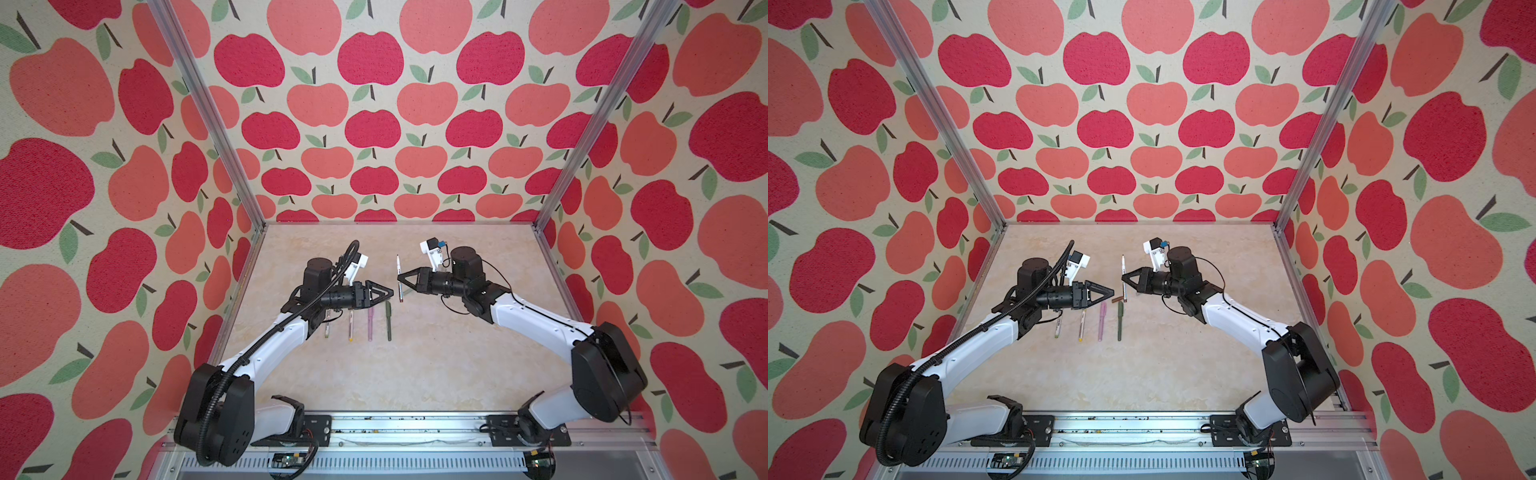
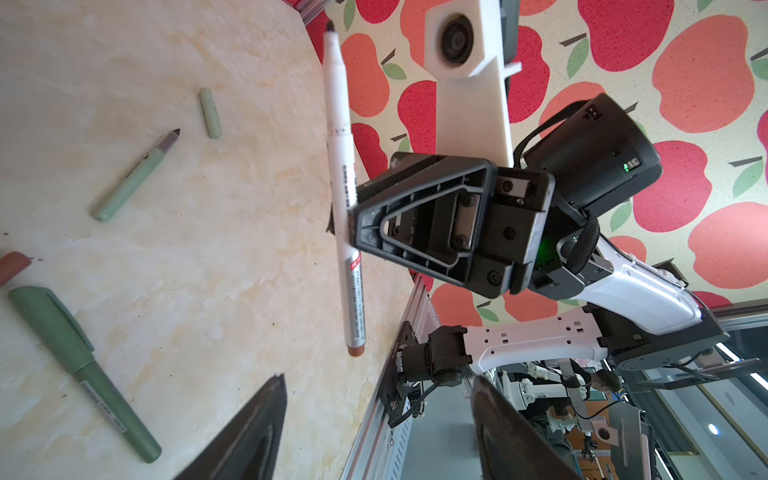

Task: Insert the pens into the pen caps
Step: 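Lift the white marker upright toward the left gripper while left moves in, then grasp the upright white marker with the left gripper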

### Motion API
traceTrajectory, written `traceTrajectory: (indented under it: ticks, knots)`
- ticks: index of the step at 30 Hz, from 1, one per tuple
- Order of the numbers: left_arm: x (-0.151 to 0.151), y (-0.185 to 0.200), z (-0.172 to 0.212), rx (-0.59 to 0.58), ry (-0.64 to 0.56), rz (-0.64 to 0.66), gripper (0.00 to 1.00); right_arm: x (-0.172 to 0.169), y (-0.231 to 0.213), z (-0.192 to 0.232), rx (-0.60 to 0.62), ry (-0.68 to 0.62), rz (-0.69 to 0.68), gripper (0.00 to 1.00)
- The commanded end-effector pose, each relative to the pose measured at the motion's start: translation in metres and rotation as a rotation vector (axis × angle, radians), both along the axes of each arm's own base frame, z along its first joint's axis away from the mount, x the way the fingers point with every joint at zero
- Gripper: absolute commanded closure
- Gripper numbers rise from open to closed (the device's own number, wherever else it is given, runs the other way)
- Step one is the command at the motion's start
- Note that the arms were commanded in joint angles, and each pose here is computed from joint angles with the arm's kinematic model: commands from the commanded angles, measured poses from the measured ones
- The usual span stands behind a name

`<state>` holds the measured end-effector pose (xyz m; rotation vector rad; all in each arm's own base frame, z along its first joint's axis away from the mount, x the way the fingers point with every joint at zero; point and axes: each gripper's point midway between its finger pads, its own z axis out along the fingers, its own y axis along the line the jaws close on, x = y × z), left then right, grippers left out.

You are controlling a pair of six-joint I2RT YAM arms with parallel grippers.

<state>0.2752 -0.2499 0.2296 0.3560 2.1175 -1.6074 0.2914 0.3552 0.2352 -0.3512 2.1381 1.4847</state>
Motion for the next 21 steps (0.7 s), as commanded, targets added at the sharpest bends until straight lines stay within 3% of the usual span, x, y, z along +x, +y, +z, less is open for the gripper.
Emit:
traceTrajectory:
  ticks: [1, 14, 21]
  knots:
    - [0.004, -0.01, 0.024, -0.057, -0.082, -0.041, 0.3, 0.001, 0.004, 0.033, 0.074, -0.046, 0.02, 1.0]
    - [0.009, -0.028, 0.021, -0.083, -0.077, -0.081, 0.44, 0.004, 0.011, 0.04, 0.125, -0.035, 0.029, 1.0]
    - [0.014, -0.031, 0.025, -0.104, -0.08, -0.075, 0.56, 0.001, 0.011, 0.039, 0.128, -0.037, 0.038, 1.0]
